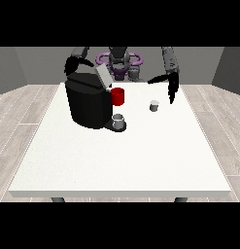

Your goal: Insert the coffee pod into the coffee machine and close the lid

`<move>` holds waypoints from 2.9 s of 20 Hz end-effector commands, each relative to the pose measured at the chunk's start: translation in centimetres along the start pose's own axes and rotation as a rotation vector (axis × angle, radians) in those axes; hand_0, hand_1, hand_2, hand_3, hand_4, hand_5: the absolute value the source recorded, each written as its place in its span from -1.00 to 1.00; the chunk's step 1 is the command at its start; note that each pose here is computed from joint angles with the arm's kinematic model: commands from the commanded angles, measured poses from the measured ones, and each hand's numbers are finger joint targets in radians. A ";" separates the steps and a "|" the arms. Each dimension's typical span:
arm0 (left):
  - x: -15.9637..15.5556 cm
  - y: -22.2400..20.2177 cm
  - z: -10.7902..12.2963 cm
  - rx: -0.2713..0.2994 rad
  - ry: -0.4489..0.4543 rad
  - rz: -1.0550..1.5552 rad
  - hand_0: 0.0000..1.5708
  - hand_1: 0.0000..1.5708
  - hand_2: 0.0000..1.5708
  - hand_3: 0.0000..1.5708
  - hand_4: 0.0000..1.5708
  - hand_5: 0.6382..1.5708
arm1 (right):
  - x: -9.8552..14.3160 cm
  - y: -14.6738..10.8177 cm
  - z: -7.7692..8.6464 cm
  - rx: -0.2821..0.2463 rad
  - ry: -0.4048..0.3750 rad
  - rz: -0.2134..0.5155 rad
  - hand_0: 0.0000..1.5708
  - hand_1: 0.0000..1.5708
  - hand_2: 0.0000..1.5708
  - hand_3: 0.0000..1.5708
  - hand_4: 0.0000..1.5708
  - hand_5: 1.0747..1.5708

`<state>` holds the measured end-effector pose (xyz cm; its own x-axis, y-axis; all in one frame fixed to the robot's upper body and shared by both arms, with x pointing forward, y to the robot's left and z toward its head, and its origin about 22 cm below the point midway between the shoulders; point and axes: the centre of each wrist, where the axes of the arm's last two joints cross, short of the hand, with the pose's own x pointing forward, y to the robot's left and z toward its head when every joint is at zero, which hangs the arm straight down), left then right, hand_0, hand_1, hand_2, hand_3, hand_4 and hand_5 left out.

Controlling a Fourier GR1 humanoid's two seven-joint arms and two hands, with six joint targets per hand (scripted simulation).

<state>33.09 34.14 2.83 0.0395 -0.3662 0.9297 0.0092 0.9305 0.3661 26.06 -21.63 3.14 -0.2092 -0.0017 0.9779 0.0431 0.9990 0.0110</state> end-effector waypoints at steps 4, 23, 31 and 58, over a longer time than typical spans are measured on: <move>-1.1 -0.5 -1.5 -0.036 0.070 -0.075 -1.00 -1.00 -1.00 -1.00 -1.00 1.00 | 0.7 -1.4 -2.1 -0.022 0.029 0.022 -1.00 -1.00 -1.00 -1.00 -0.55 1.00; -1.6 -2.3 -3.6 -0.107 0.134 -0.381 -0.24 -0.24 -0.09 -0.40 -1.00 1.00 | -2.0 -1.2 -3.8 -0.057 0.108 0.059 -1.00 -1.00 -1.00 -1.00 -0.50 1.00; -4.0 -2.0 -2.7 -0.029 0.061 -0.488 -0.08 -0.08 0.08 -0.21 -0.81 1.00 | -1.7 0.6 -2.4 -0.031 0.102 0.078 -1.00 -1.00 -1.00 -1.00 -0.34 1.00; 7.0 -1.9 -9.0 -0.121 -0.136 -0.597 0.64 0.64 0.73 0.70 -0.29 1.00 | -4.5 0.1 -2.4 -0.033 0.208 0.019 -1.00 -1.00 -1.00 -1.00 -0.36 1.00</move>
<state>40.93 30.45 5.16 -0.1176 -0.8232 0.5555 0.1002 0.5467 0.8313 29.73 -22.04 0.10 -0.0255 -0.0035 0.9997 0.1169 0.9931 0.0065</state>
